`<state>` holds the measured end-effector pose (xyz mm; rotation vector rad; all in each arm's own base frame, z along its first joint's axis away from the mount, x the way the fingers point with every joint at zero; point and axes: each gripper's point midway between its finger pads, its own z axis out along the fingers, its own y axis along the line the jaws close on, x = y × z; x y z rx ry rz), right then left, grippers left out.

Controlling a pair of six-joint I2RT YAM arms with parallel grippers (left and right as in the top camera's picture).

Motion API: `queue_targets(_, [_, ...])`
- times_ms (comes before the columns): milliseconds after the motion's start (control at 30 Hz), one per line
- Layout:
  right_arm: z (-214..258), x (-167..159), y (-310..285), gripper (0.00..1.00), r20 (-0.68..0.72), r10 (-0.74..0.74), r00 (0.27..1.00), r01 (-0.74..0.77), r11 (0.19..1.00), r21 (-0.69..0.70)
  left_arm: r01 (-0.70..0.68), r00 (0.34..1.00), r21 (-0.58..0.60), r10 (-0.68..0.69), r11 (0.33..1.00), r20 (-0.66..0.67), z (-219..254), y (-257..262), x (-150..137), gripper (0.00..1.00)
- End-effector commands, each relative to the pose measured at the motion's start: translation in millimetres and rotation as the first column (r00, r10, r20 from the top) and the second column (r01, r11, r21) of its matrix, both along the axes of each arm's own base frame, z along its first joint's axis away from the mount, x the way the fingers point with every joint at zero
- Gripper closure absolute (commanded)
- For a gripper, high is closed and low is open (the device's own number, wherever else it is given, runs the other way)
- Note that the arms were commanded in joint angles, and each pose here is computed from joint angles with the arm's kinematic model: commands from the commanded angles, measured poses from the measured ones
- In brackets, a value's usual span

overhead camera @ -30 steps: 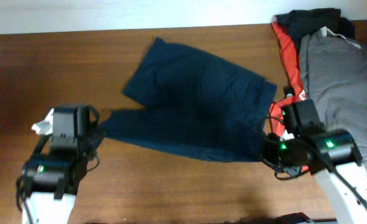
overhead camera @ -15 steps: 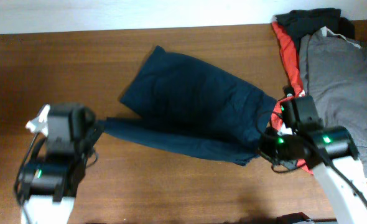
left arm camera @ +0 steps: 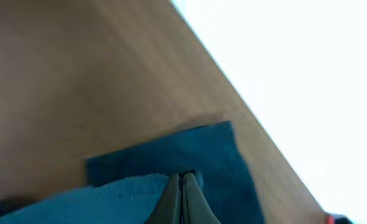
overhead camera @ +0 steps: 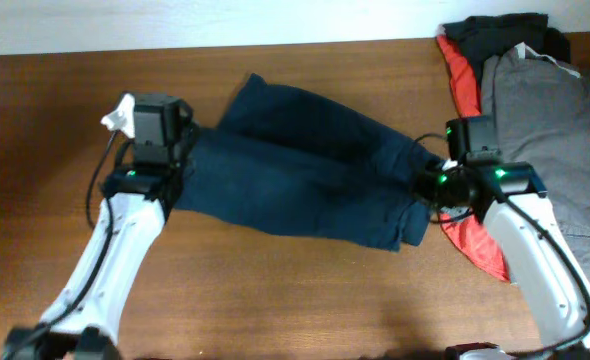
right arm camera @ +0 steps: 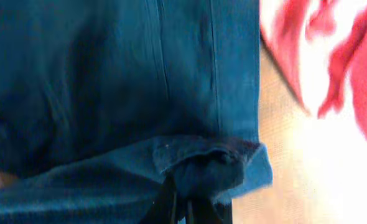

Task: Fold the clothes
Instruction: 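Lift the bottom hems and fold them up toward the waistband with both grippers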

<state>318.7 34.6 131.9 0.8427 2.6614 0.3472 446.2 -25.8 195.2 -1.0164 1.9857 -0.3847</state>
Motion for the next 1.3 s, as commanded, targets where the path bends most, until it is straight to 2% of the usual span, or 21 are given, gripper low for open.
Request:
queue_targets(0, [-3, 14, -58, 0.96, 0.035, -0.08, 0.996, 0.085, 0.979, -0.188, -0.122, 0.99, 0.078, 0.115, 0.989, 0.085, 9, 27, 22, 0.99])
queue_targets(167, [-11, 45, -68, 0.96, 0.106, -0.079, 0.991, 0.099, 0.975, -0.201, -0.118, 0.981, 0.06, 0.107, 0.991, 0.163, 2, 18, 50, 0.99])
queue_targets(367, [-32, 70, -70, 0.96, 0.126, -0.081, 0.989, 0.105, 0.974, -0.203, -0.118, 0.977, 0.053, 0.107, 0.992, 0.186, -14, 15, 67, 0.99])
queue_targets(567, [-51, 88, -73, 0.96, 0.139, -0.086, 0.987, 0.114, 0.971, -0.211, -0.103, 0.976, 0.051, 0.092, 0.993, 0.196, -31, 5, 79, 0.99])
queue_targets(933, [-46, 97, -91, 0.96, 0.187, -0.124, 0.975, 0.169, 0.952, -0.254, -0.061, 0.956, 0.03, 0.049, 0.998, 0.29, -38, -28, 99, 0.99])
queue_targets(967, [-45, 98, -93, 0.96, 0.195, -0.127, 0.972, 0.176, 0.951, -0.254, -0.061, 0.957, 0.031, 0.05, 0.998, 0.287, -41, -28, 99, 0.96])
queue_targets(1000, [-44, 100, -95, 0.96, 0.204, -0.132, 0.97, 0.183, 0.949, -0.255, -0.065, 0.956, 0.032, 0.053, 0.997, 0.287, -43, -28, 100, 0.89])
queue_targets(1033, [-42, 102, -97, 0.96, 0.216, -0.135, 0.967, 0.19, 0.948, -0.257, -0.069, 0.955, 0.033, 0.056, 0.997, 0.291, -44, -27, 101, 0.66])
queue_targets(1067, [-40, 105, -99, 0.86, 0.229, -0.139, 0.964, 0.197, 0.947, -0.255, -0.076, 0.955, 0.035, 0.062, 0.997, 0.291, -45, -26, 101, 0.33])
queue_targets(1100, [-38, 109, -100, 0.66, 0.247, -0.14, 0.959, 0.203, 0.946, -0.254, -0.084, 0.953, 0.038, 0.069, 0.996, 0.294, -46, -25, 102, 0.01])
queue_targets(1133, [-35, 113, -100, 0.3, 0.266, -0.139, 0.954, 0.208, 0.945, -0.252, -0.095, 0.952, 0.041, 0.078, 0.995, 0.297, -46, -23, 102, 0.01])
queue_targets(1167, [-34, 115, -100, 0.12, 0.277, -0.139, 0.951, 0.211, 0.945, -0.251, -0.101, 0.951, 0.044, 0.083, 0.994, 0.298, -46, -22, 102, 0.01])
queue_targets(1200, [-31, 118, -101, 0.01, 0.294, -0.139, 0.946, 0.217, 0.944, -0.25, -0.1, 0.952, 0.066, 0.076, 0.993, 0.298, -46, -21, 102, 0.01])
queue_targets(1267, [-28, 122, -102, 0.01, 0.312, -0.139, 0.94, 0.221, 0.943, -0.248, -0.077, 0.952, 0.13, 0.034, 0.988, 0.305, -41, -21, 104, 0.01])
